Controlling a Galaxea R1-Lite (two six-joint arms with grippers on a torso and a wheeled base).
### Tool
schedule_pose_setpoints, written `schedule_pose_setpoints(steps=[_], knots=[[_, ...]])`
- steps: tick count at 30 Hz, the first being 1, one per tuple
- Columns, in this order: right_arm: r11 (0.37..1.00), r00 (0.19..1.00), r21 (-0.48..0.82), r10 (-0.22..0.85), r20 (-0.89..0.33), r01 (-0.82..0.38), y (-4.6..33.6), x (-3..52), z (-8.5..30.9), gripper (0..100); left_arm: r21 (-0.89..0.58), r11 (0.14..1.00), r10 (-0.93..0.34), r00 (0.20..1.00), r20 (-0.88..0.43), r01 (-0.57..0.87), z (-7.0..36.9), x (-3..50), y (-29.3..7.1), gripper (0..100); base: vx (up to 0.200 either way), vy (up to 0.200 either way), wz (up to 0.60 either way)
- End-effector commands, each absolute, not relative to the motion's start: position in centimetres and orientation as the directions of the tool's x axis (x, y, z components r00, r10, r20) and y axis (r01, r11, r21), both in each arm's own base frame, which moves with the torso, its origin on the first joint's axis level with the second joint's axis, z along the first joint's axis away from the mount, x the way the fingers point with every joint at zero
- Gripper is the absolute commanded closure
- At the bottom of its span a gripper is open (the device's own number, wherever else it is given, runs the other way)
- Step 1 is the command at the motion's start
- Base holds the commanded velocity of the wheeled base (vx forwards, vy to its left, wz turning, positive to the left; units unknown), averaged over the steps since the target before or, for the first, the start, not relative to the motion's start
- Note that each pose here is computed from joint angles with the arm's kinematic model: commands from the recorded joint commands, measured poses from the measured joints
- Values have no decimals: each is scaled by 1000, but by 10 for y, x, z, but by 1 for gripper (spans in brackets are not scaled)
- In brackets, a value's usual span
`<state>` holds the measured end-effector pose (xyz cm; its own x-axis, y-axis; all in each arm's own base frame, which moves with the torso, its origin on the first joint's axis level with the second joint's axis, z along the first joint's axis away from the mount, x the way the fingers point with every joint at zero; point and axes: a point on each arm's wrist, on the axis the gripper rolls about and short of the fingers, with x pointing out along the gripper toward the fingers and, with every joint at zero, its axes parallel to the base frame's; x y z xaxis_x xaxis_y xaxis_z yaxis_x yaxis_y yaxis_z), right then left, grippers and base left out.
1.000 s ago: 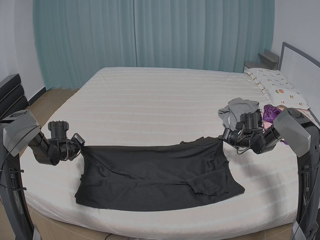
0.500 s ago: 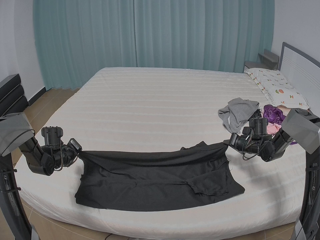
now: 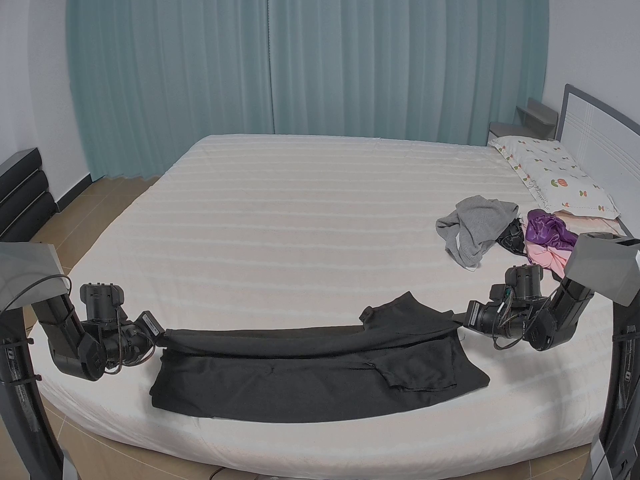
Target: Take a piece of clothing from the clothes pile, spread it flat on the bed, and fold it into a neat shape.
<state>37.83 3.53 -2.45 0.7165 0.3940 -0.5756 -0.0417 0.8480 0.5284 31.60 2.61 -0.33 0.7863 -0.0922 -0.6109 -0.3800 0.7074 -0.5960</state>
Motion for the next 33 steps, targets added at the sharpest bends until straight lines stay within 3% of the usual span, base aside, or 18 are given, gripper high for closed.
schedule_pose_setpoints(steps=[1, 8, 19, 20, 21, 25, 33], knots=[[851, 695, 524, 394, -602, -29, 35, 374, -33, 100, -581, 710, -102, 759, -643, -398, -10, 307, 26, 100, 0, 0, 0], [835, 730, 549, 406, -549, -51, 28, 380, -16, 100, -582, 704, -88, 764, -639, -407, -9, 306, 32, 100, 0, 0, 0], [841, 672, 540, 417, -612, -30, 31, 369, -36, 100, -537, 742, -100, 725, -682, -403, -18, 295, 29, 100, 0, 0, 0], [841, 670, 540, 417, -614, -29, 31, 369, -37, 0, -534, 744, -101, 722, -685, -402, -19, 294, 29, 100, 0, 0, 0], [841, 670, 540, 417, -614, -29, 31, 369, -37, 0, -534, 744, -101, 722, -685, -402, -19, 294, 29, 0, 0, 0, 0], [846, 654, 533, 419, -630, -28, 32, 369, -35, 0, -524, 753, -103, 715, -691, -398, -18, 292, 28, 0, 0, 0, 0], [837, 704, 546, 405, -583, -29, 30, 390, -26, 0, -565, 731, -93, 763, -639, -384, -11, 311, 30, 0, 0, 0, 0]])
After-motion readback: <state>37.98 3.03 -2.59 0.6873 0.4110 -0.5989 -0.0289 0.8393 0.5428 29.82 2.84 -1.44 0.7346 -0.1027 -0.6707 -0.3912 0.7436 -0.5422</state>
